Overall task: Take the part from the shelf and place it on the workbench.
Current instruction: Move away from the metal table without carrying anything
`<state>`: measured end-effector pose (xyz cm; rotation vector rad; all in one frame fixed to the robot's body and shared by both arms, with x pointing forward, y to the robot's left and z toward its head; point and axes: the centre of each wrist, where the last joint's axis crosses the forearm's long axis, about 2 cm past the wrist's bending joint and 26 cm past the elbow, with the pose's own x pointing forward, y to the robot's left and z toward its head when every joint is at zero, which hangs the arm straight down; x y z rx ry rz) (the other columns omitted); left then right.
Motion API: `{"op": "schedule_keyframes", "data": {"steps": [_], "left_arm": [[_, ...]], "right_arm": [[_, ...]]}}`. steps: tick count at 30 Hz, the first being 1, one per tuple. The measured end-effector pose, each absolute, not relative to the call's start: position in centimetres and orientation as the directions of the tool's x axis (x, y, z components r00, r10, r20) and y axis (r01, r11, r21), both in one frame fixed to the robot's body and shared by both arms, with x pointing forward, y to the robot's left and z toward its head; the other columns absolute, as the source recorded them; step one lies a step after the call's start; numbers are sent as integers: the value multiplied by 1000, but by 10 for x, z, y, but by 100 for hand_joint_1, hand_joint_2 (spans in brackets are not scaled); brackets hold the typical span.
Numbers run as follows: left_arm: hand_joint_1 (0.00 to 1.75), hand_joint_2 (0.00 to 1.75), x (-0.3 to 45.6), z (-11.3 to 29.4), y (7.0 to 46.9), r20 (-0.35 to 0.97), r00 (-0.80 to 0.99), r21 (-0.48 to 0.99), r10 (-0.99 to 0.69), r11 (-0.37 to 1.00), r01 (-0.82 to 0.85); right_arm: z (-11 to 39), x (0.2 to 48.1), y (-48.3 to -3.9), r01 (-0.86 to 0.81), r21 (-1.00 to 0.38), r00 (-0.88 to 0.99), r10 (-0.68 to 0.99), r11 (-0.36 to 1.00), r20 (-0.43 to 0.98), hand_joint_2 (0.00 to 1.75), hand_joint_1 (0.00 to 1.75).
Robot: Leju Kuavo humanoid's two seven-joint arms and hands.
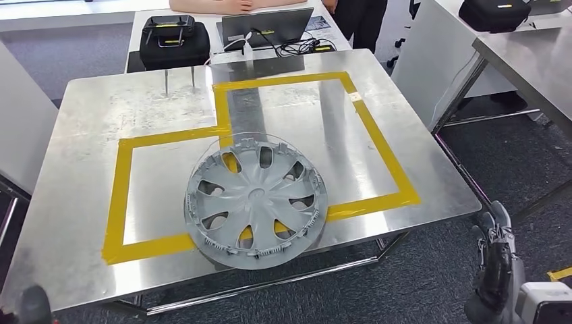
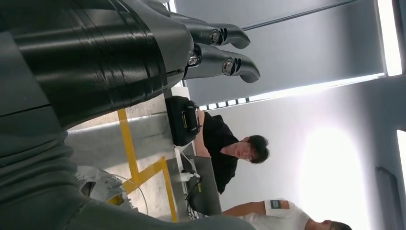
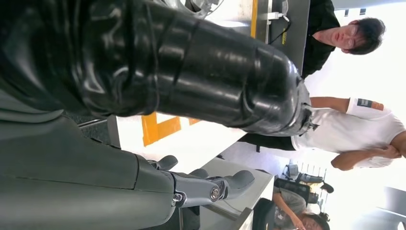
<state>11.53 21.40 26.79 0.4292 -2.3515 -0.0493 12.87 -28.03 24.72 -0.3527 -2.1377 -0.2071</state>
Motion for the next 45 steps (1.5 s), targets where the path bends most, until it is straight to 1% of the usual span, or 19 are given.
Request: {"op": "schedule_keyframes", "data": {"steps": [45], "left_arm": [[0, 0, 113, 269, 215, 663, -679, 155, -316, 945, -288]], "right_arm": [[249, 128, -273, 299, 21, -538, 151, 954, 829, 0, 0]]}}
